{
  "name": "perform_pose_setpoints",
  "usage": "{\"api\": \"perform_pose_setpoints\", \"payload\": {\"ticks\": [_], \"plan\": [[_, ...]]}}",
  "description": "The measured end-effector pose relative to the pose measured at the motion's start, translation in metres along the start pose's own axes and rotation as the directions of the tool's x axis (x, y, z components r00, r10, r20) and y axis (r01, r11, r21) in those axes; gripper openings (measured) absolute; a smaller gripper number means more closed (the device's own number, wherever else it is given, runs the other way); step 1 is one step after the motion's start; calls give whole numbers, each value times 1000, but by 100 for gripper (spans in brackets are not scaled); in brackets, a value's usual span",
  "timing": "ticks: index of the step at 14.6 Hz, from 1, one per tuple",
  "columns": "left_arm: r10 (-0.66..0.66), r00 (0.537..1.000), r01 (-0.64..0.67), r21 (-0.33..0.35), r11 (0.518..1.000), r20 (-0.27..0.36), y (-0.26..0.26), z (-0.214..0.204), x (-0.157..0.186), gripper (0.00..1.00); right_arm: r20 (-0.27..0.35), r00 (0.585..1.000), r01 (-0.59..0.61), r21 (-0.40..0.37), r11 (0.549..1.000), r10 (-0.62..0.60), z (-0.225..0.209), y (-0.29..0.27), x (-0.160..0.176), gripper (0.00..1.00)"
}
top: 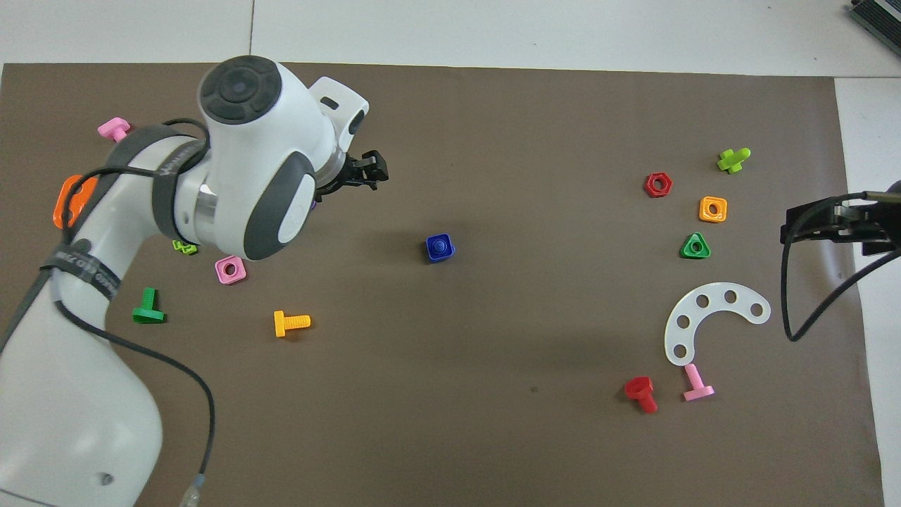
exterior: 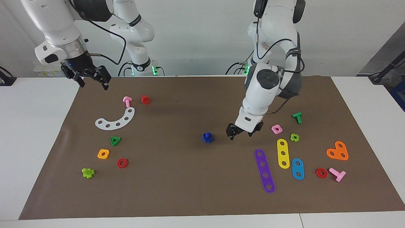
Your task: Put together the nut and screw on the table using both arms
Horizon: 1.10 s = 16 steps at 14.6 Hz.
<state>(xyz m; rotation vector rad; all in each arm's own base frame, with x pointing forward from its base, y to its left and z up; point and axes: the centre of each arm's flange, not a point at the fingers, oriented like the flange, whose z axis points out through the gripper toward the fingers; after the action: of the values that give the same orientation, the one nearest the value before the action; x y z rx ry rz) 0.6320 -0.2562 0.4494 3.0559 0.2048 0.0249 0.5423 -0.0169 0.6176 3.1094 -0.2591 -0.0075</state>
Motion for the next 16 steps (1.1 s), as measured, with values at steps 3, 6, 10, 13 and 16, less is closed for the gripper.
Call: {"api": "perform_pose_setpoints", "payload": {"ticks": [3, 6, 10, 13, 16], "plan": [[44, 999, -44, 12, 999, 27, -71, -29, 14, 92, 0, 1000, 0, 0, 1000, 0, 0, 0, 0, 100], [76, 996, -77, 14, 997, 49, -148, -40, 20, 93, 0, 1000, 0, 0, 1000, 0, 0, 0, 0, 100], [118, 989, -119, 10, 993, 92, -213, -63, 12, 93, 0, 1000, 0, 0, 1000, 0, 0, 0, 0, 100], [129, 987, -134, 46, 990, 91, -231, -91, 1, 93, 0, 1000, 0, 0, 1000, 0, 0, 0, 0, 100], [143, 988, -147, 70, 987, 61, -230, -124, -15, 96, 0, 1000, 0, 0, 1000, 0, 0, 0, 0, 100]]}}
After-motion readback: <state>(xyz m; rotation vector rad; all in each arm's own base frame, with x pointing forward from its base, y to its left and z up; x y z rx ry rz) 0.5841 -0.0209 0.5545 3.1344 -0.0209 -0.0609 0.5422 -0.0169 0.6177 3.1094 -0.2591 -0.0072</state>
